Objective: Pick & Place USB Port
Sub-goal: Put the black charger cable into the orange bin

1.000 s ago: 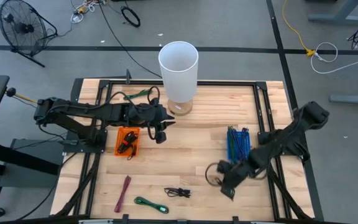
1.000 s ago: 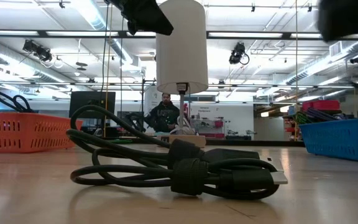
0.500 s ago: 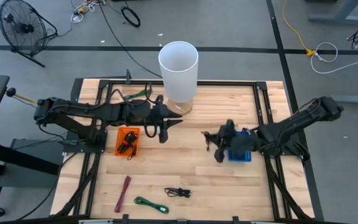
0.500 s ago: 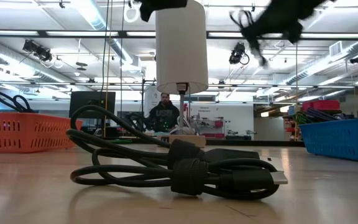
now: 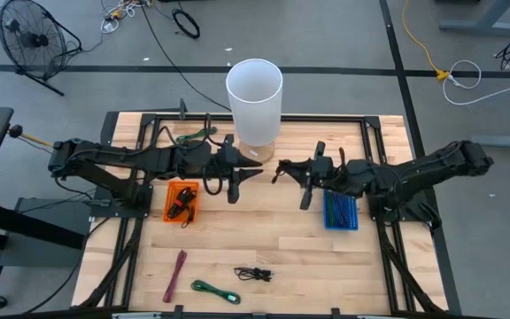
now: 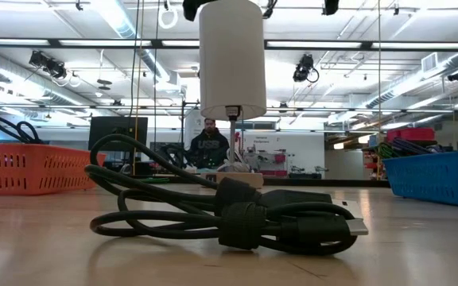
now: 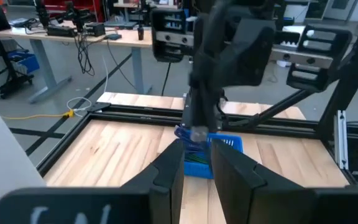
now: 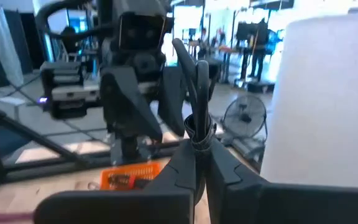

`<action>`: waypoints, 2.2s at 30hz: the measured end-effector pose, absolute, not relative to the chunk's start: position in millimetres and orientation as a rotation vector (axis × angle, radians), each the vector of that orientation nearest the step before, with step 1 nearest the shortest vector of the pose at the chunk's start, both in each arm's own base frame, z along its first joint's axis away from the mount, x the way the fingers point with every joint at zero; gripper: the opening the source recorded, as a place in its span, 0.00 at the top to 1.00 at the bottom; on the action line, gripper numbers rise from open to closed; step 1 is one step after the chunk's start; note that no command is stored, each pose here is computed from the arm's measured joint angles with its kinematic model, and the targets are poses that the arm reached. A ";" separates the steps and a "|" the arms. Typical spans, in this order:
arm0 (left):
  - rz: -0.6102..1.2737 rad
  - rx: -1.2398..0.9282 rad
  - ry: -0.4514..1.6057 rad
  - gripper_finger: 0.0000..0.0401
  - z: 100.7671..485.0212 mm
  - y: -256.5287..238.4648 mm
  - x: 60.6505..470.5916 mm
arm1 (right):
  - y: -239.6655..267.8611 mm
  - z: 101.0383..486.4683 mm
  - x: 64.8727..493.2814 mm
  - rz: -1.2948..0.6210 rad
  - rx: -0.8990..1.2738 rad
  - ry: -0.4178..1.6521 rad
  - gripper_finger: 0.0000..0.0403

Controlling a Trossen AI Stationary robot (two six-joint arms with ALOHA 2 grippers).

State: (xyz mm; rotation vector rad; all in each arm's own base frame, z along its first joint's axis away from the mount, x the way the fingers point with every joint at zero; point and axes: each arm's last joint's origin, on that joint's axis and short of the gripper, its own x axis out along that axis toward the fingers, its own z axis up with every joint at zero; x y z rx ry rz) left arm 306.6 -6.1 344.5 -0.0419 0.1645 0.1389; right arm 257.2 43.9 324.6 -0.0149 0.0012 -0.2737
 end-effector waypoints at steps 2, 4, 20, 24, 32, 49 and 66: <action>0.139 -0.043 0.154 0.78 345.5 -6.0 306.8 | 40.4 325.2 259.6 -0.260 -0.027 -0.012 0.99; 0.134 -0.045 0.142 0.78 346.6 -6.2 307.0 | 38.1 324.8 264.4 -0.222 -0.035 -0.035 0.99; 0.101 -0.056 0.131 0.78 347.3 -7.3 307.8 | 22.8 312.7 292.9 -0.115 -0.070 -0.123 0.99; 0.108 -0.054 0.138 0.78 346.7 -6.8 307.6 | 19.2 310.2 296.5 -0.123 -0.063 -0.131 0.99; 0.110 -0.054 0.123 0.78 348.6 -4.3 307.5 | 24.9 313.9 295.9 -0.056 -0.039 -0.180 0.99; 0.119 -0.029 0.160 0.78 344.1 0.9 308.3 | 33.5 310.3 296.0 -0.037 -0.032 -0.147 1.00; 0.096 -0.004 0.193 0.99 341.3 0.7 307.7 | 25.5 307.0 297.0 -0.070 -0.043 -0.109 0.93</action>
